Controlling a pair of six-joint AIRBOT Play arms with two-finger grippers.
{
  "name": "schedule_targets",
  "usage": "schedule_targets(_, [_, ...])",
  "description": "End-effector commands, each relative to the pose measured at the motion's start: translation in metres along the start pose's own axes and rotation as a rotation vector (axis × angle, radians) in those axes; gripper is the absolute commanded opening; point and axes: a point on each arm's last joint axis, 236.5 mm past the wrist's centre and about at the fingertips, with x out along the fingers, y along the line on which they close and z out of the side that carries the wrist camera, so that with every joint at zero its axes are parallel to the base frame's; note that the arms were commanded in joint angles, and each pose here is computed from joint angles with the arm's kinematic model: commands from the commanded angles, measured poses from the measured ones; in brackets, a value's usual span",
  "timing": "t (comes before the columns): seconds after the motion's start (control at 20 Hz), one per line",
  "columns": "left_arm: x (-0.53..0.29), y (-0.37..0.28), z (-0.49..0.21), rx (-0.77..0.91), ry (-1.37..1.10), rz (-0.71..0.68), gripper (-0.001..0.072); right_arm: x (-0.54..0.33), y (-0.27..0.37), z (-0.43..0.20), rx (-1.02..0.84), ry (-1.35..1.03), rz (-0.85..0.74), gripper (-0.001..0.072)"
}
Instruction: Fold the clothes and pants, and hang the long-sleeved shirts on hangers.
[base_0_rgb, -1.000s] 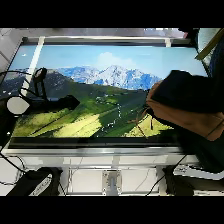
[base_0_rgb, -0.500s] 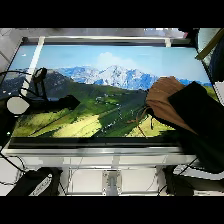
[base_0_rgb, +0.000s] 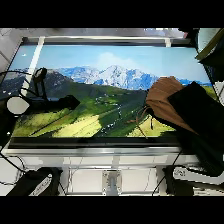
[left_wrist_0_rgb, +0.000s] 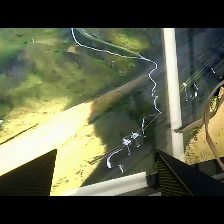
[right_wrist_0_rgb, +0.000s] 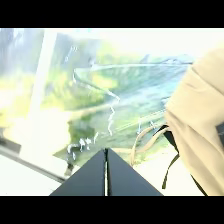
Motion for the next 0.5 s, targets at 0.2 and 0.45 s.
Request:
schedule_targets(0.2, [-0.0002, 0.0004, 0.0002, 0.000, 0.000, 0.001, 0.0694, 0.0200, 0.0229, -0.0057, -0.109, 0.054, -0.003, 0.0034])
schedule_targets(0.45, [-0.0002, 0.0004, 0.0003, 0.000, -0.001, 0.001, 0.0694, 0.0200, 0.0229, -0.0057, -0.109, 0.054, -0.003, 0.0034])
